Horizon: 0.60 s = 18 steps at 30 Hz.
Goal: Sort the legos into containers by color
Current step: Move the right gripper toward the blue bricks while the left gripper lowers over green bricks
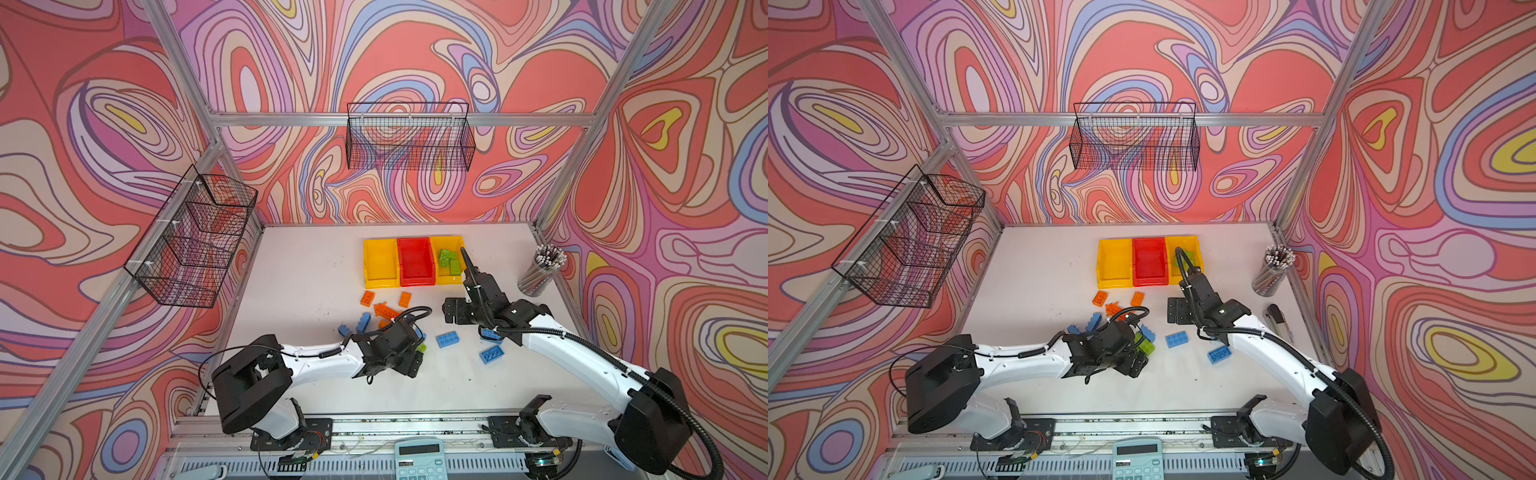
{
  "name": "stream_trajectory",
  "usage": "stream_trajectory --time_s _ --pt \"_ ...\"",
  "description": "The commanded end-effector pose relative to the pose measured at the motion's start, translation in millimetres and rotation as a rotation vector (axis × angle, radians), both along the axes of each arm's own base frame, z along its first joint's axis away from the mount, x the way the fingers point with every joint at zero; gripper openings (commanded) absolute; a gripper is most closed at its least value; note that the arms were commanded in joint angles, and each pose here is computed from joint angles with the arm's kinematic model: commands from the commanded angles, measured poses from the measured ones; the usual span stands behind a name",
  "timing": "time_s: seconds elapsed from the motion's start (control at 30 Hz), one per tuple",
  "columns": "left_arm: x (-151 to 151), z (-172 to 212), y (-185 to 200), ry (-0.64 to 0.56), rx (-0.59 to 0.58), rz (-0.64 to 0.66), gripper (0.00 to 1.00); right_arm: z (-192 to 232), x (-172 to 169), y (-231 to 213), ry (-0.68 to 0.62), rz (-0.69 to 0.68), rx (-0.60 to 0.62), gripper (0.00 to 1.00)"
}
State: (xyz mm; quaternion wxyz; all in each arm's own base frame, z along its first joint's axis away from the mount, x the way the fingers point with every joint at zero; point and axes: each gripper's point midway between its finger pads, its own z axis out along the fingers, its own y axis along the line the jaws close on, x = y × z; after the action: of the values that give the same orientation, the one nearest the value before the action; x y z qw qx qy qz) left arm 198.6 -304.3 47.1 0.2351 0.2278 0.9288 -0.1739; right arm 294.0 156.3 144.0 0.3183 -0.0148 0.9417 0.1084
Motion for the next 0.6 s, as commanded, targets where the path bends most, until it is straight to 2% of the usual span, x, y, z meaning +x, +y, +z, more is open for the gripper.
stream_trajectory --time_s 0.0,0.27,0.57 --pt "6 -6 7 -0.037 0.1 -0.022 0.85 -2 -7 -8 0.003 -0.019 -0.013 0.98" --pt "14 -13 11 -0.091 0.192 -0.08 0.77 7 -10 -14 -0.019 -0.032 -0.016 0.98" --pt "15 -18 2 -0.108 0.177 -0.137 0.76 9 -13 -19 -0.024 -0.041 -0.028 0.98"
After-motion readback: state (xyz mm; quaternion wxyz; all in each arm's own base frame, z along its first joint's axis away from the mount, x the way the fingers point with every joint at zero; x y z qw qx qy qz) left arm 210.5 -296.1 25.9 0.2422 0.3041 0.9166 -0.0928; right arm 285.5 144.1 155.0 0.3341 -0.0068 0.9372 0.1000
